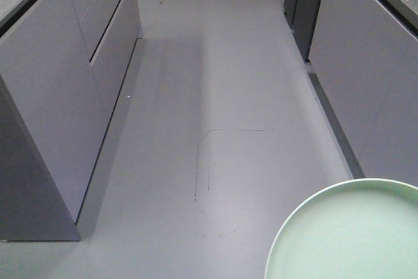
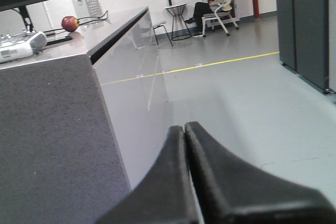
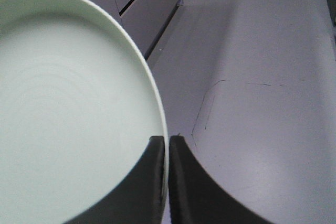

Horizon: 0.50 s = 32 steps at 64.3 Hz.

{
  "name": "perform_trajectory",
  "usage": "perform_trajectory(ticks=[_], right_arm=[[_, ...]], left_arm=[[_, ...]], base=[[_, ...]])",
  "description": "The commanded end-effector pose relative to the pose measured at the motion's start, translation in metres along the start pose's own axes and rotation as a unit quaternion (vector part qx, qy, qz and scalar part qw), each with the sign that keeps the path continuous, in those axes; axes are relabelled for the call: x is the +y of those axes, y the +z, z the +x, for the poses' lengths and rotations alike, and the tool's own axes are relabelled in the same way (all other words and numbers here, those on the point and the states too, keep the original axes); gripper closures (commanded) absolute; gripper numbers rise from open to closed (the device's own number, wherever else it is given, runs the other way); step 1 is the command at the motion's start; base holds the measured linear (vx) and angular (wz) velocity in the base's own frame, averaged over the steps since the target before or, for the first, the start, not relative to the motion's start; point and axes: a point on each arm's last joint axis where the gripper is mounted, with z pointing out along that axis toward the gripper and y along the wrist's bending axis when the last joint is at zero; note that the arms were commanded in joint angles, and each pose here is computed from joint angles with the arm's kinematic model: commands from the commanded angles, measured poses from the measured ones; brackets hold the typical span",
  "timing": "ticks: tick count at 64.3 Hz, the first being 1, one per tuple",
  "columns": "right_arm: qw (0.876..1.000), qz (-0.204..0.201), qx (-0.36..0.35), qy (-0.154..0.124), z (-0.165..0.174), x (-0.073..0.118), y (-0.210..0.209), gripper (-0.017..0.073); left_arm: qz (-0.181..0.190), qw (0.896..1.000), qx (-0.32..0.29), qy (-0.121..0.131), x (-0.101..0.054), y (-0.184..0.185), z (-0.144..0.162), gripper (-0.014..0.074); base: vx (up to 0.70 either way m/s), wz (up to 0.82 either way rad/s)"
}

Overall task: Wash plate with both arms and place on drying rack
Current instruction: 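Hold the plate in the right gripper while driving down the aisle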

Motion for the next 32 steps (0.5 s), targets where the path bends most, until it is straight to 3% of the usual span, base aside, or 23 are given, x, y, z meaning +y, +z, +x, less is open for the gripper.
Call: perform_trajectory(ticks=[1, 32], right_arm=[[0.999, 0.001, -0.039, 0.002, -0.0132, 0.0013, -0.0015, 0.0561], [0.999, 0.001, -0.039, 0.002, -0.0132, 0.0013, -0.0015, 0.0561]], left_arm=[[-0.003, 0.998, -0.058, -0.006, 0.0008, -0.0030, -0.0168, 0.0600], [-0.003, 0.998, -0.058, -0.006, 0.0008, -0.0030, -0.0168, 0.0600]], base=[[0.14, 0.22], [0.18, 0.18]])
